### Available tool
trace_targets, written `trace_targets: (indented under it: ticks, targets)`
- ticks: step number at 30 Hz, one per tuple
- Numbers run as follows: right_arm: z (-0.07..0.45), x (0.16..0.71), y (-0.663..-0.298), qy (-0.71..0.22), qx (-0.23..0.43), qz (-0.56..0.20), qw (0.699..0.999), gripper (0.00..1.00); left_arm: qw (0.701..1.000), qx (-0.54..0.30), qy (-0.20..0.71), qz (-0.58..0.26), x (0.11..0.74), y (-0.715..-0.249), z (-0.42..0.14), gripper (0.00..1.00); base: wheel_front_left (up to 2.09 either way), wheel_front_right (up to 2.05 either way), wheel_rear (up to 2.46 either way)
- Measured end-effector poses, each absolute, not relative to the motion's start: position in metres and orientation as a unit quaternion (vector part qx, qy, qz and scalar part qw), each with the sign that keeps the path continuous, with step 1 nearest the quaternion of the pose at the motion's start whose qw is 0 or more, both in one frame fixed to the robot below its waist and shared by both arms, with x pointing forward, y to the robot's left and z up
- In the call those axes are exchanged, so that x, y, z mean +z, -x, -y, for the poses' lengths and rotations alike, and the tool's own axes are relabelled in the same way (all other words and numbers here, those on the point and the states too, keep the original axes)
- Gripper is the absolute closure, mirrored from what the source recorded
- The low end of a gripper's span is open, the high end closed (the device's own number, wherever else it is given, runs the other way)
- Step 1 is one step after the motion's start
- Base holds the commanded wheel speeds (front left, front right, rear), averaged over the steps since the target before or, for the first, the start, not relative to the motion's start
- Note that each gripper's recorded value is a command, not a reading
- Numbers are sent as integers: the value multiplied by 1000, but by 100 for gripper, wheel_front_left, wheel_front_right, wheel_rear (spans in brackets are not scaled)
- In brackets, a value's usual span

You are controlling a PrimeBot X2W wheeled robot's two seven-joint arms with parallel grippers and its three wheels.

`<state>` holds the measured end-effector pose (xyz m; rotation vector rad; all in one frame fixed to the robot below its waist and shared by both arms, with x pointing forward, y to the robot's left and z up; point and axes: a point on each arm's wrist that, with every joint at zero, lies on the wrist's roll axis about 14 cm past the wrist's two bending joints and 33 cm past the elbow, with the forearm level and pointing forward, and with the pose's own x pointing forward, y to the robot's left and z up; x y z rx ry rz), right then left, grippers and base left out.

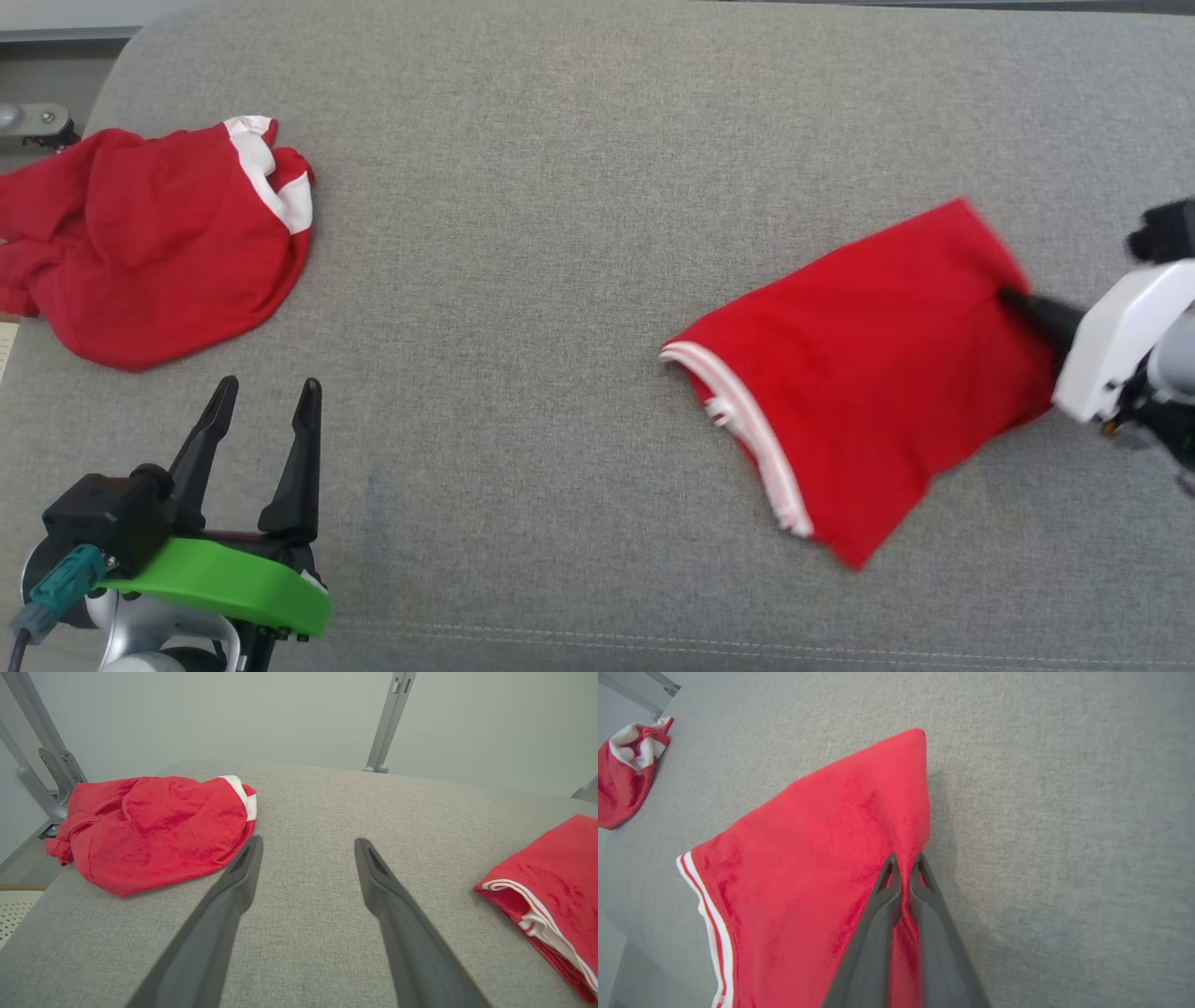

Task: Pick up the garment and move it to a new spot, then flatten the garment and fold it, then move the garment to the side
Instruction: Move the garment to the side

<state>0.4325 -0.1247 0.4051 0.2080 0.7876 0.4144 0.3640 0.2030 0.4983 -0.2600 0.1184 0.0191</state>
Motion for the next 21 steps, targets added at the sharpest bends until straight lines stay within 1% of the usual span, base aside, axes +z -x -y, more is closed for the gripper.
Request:
trace_targets:
  ticks: [2, 5, 6, 10, 11, 17, 21]
  targets:
    - [153, 421, -459, -68, 171, -359, 915, 100, 989, 8, 130, -64, 496, -365, -202, 0, 0, 0, 0]
    - [189, 443, -491, -39, 127, -336, 932, 100, 989, -1, 132, -70, 494, -368, -197, 0, 0, 0, 0]
    - [189, 443, -491, -39, 127, -336, 932, 100, 989, -1, 132, -70, 494, -368, -197, 0, 0, 0, 0]
    - [223, 461, -523, -7, 82, -317, 945, 100, 988, -14, 133, -71, 495, -378, -189, 0, 0, 0, 0]
    - [239, 464, -533, 11, 62, -318, 946, 100, 988, -16, 133, -72, 495, -383, -188, 0, 0, 0, 0]
    - [283, 445, -545, 54, 6, -346, 937, 100, 988, -11, 127, -83, 485, -394, -192, 0, 0, 0, 0]
    - [292, 434, -553, 42, -12, -347, 937, 100, 988, -2, 122, -90, 477, -402, -199, 0, 0, 0, 0]
